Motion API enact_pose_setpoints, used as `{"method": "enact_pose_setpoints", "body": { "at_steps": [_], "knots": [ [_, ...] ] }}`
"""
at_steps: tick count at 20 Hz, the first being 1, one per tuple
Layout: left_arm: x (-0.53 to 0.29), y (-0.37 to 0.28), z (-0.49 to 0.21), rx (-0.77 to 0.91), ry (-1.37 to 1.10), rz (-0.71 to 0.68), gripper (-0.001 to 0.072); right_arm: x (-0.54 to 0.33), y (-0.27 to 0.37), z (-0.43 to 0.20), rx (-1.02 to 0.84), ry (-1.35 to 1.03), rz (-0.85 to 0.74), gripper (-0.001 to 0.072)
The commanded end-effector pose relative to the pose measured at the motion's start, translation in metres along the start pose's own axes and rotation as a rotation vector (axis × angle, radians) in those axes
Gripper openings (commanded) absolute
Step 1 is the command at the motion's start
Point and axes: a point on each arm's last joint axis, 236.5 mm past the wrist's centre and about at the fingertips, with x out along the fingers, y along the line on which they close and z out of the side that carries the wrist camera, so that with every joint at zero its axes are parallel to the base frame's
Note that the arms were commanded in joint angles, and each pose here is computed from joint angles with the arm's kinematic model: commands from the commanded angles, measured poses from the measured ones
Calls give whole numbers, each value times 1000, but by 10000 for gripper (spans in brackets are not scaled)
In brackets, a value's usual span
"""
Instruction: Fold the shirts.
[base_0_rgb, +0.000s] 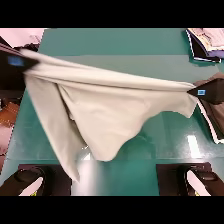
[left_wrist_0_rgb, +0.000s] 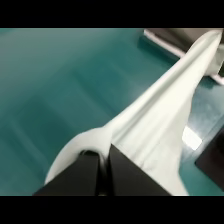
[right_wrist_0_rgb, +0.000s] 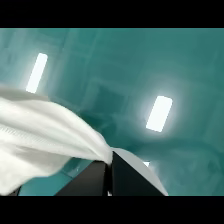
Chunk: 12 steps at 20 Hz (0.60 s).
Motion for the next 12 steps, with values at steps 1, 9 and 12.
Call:
{"method": "enact_pose_setpoints", "body": {
  "at_steps": [1,9,12],
  "knots": [
    [63,36,-66,-116,244,-20,30,31,-27,-3,102,101,3,13],
    [226,137,-207,-396,487,31,61,134,-112,-10,297,194,-21,13],
    [223,158,-198,-418,489,50,560,142,-119,-12,299,213,-22,13]
  ]
}}
